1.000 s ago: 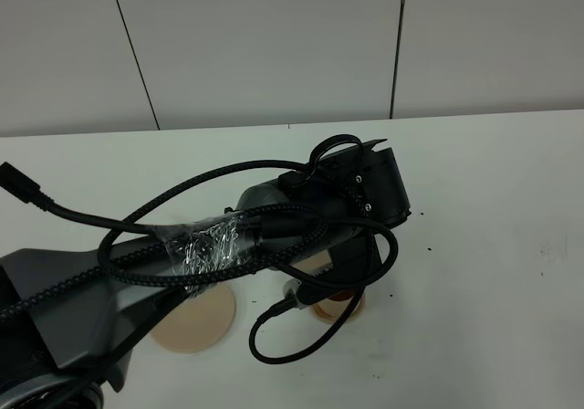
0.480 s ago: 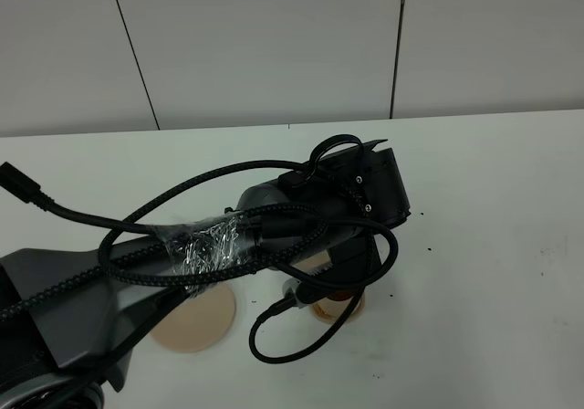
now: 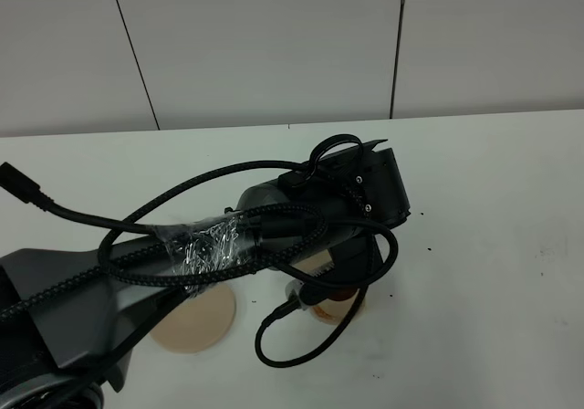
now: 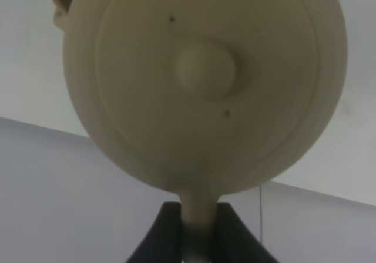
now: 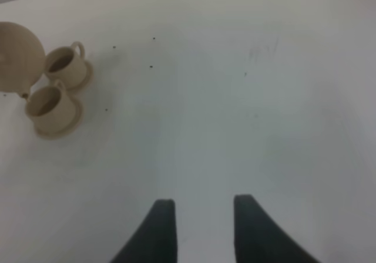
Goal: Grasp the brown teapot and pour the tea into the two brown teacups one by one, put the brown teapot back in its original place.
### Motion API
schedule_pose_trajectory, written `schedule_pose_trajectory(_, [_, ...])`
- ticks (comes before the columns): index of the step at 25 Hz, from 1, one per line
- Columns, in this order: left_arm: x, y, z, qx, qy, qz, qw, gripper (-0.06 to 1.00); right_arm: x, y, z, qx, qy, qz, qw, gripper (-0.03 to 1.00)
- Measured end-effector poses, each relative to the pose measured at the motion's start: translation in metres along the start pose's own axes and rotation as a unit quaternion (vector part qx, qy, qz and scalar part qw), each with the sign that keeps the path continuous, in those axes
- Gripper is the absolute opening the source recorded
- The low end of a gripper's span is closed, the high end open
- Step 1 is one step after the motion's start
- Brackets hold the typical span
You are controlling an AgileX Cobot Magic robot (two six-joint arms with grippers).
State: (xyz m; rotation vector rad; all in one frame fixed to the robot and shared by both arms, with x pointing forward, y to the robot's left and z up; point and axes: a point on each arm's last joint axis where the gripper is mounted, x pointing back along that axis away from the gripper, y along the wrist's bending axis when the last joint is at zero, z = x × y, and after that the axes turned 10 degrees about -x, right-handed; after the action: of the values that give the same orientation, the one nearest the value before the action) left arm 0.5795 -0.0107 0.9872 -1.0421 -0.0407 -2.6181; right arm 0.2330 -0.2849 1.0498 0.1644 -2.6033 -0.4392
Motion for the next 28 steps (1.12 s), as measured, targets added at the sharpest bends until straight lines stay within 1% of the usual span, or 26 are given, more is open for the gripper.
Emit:
schedule_pose_trajectory(6, [0.0001,-0.0027,0.0016,0.007,0.009,0.015,1.0,0.17,0.0,0.0,0.0,0.0,0.0,0.0,1.0,0.24])
schedule_pose_trajectory(17, [0.0001,-0.0028,0.0017,0.02,0.009,0.015,1.0,0.17,0.0,0.0,0.0,0.0,0.0,0.0,1.0,0.24])
schedule_pose_trajectory(28, [0.0001,-0.0027,0.0017,0.02,0.009,0.015,1.0,0.17,0.0,0.0,0.0,0.0,0.0,0.0,1.0,0.24])
